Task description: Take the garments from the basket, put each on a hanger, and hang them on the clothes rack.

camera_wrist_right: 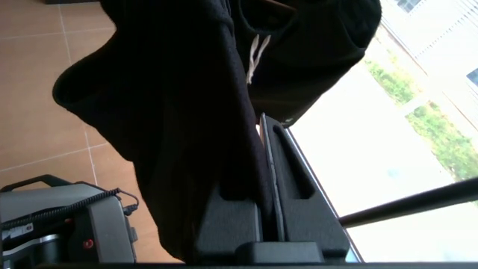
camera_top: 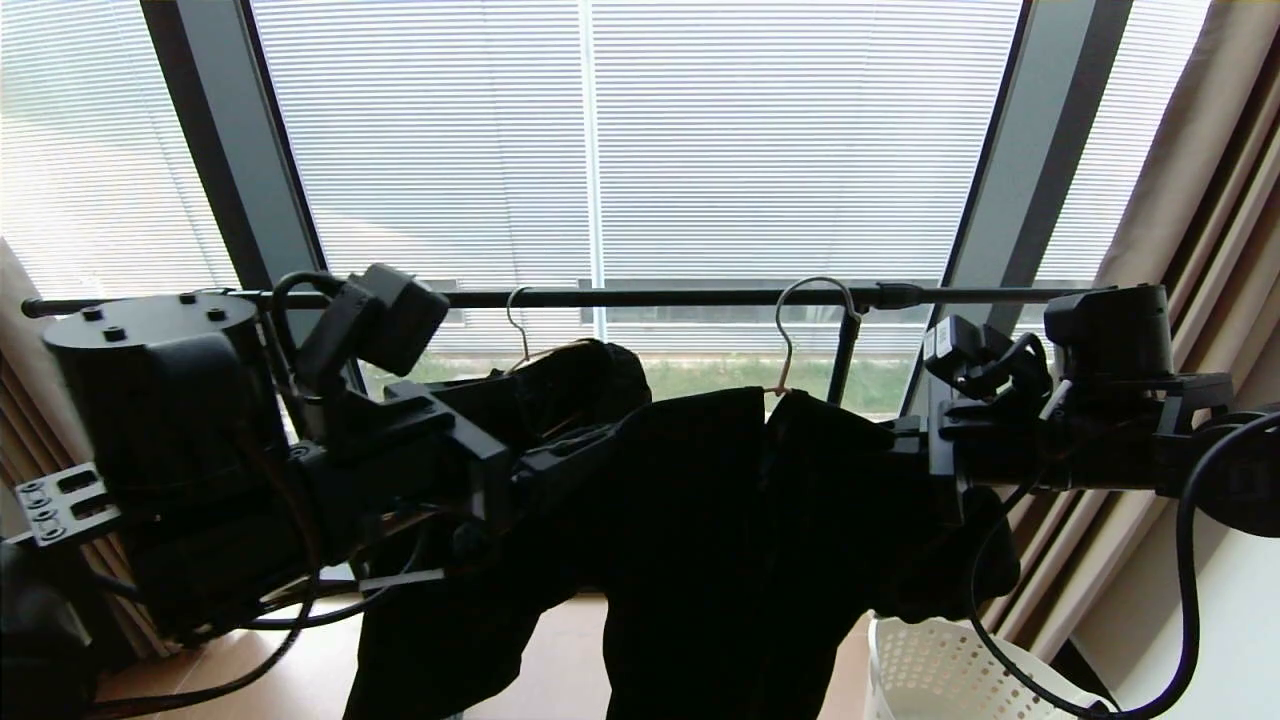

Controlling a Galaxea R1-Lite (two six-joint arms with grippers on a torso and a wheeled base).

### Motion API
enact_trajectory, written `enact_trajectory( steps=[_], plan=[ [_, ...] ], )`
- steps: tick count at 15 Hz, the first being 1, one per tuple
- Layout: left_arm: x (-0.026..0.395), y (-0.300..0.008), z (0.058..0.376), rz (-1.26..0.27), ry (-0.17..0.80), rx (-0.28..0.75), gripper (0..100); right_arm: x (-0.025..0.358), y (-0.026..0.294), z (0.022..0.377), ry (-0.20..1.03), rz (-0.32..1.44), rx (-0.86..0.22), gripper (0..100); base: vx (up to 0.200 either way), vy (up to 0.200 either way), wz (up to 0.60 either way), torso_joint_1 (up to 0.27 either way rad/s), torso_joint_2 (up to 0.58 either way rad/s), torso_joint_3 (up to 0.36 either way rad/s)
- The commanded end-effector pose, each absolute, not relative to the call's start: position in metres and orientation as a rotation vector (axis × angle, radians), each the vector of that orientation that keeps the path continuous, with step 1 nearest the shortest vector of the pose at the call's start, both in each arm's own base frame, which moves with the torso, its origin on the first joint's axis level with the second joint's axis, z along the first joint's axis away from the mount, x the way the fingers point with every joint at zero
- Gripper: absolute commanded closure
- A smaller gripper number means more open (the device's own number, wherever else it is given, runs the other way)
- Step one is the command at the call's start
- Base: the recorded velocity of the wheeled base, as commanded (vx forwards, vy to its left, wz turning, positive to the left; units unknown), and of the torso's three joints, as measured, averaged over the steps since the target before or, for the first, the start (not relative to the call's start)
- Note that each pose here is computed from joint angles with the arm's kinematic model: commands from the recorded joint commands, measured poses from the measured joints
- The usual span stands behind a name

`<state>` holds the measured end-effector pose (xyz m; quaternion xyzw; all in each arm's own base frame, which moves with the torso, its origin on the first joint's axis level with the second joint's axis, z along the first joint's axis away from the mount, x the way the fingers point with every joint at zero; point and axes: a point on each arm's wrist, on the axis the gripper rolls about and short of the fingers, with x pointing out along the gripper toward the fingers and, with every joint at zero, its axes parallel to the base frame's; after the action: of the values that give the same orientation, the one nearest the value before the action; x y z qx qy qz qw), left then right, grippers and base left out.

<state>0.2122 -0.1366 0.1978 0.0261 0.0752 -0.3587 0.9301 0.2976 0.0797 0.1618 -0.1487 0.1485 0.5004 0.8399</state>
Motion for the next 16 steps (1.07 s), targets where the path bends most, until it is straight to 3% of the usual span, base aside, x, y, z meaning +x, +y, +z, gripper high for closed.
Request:
enact_trajectory(
  steps=[1,6,10,16],
  plan=[
    [0.205,-0.091,0.183,-0.732,0.202,0.03,0,0.298,0.079,0.161,0.317,1.058,-0.313,100,0.0,0.0,0.0,0.0,0.0,0.0],
    [0.199,-0.068,0.144,-0.808,0.301,-0.002,0,0.297,0.079,0.161,0.314,1.07,-0.309,100,0.0,0.0,0.0,0.0,0.0,0.0],
    [0.198,-0.04,0.108,-0.944,0.299,0.092,0,0.296,0.08,0.161,0.313,1.073,-0.309,100,0.0,0.0,0.0,0.0,0.0,0.0],
    [0.213,-0.042,0.094,-0.942,0.309,0.091,0,0.293,0.082,0.16,0.316,1.084,-0.309,100,0.0,0.0,0.0,0.0,0.0,0.0]
  ],
)
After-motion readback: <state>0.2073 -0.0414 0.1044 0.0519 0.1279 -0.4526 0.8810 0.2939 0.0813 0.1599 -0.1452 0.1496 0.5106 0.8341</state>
